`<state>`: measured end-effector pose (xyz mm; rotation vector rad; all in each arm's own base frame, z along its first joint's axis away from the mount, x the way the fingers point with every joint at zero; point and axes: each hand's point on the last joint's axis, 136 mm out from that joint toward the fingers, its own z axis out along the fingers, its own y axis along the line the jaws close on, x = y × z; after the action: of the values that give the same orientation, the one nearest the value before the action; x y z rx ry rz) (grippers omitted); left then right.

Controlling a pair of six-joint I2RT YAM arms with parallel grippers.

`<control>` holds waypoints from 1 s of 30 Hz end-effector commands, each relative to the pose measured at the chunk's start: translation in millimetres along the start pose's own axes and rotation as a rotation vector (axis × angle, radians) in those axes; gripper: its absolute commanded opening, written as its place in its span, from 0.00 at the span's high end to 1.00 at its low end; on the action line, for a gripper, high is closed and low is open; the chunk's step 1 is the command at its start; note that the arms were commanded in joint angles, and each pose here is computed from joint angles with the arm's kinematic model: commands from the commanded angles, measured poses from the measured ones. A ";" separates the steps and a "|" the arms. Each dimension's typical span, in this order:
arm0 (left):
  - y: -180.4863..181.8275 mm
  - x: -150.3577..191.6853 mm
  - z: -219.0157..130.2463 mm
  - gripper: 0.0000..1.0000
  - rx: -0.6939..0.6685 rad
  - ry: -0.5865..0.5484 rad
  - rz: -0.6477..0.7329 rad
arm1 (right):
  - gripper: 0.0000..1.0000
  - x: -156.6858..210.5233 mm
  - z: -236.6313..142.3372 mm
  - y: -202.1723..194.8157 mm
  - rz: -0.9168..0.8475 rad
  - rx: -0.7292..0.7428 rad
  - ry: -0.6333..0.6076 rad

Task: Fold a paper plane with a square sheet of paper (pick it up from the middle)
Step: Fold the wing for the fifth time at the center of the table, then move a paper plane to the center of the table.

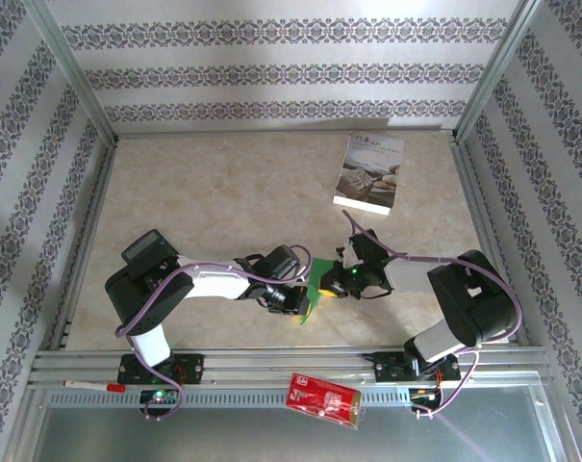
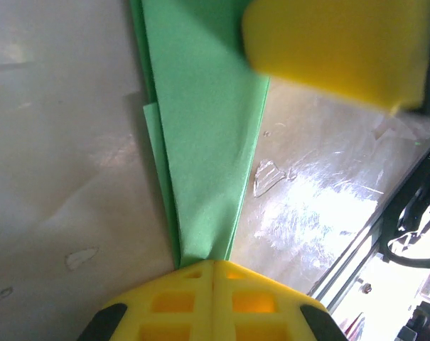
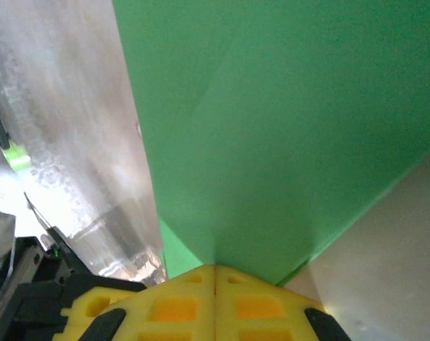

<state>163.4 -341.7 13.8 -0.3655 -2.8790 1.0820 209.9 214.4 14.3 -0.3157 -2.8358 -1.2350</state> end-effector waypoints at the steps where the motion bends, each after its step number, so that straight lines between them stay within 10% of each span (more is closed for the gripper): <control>1: 90.3 52.4 6.1 1.00 -0.319 0.135 -0.122 | 0.94 -40.4 -10.5 -22.4 -0.011 0.108 -0.137; 23: 56.9 28.1 -0.9 1.00 -0.241 0.061 -0.083 | 0.94 -128.3 -67.9 -30.3 0.055 0.071 -0.329; 30: 3.4 -21.8 -19.6 0.76 -0.096 -0.108 -0.035 | 0.80 -78.0 -84.4 -6.6 -0.059 0.153 -0.332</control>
<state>177.1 -342.3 22.2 -0.3371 -2.9521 1.0488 305.3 136.7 56.7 -0.5488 -3.1519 -1.2002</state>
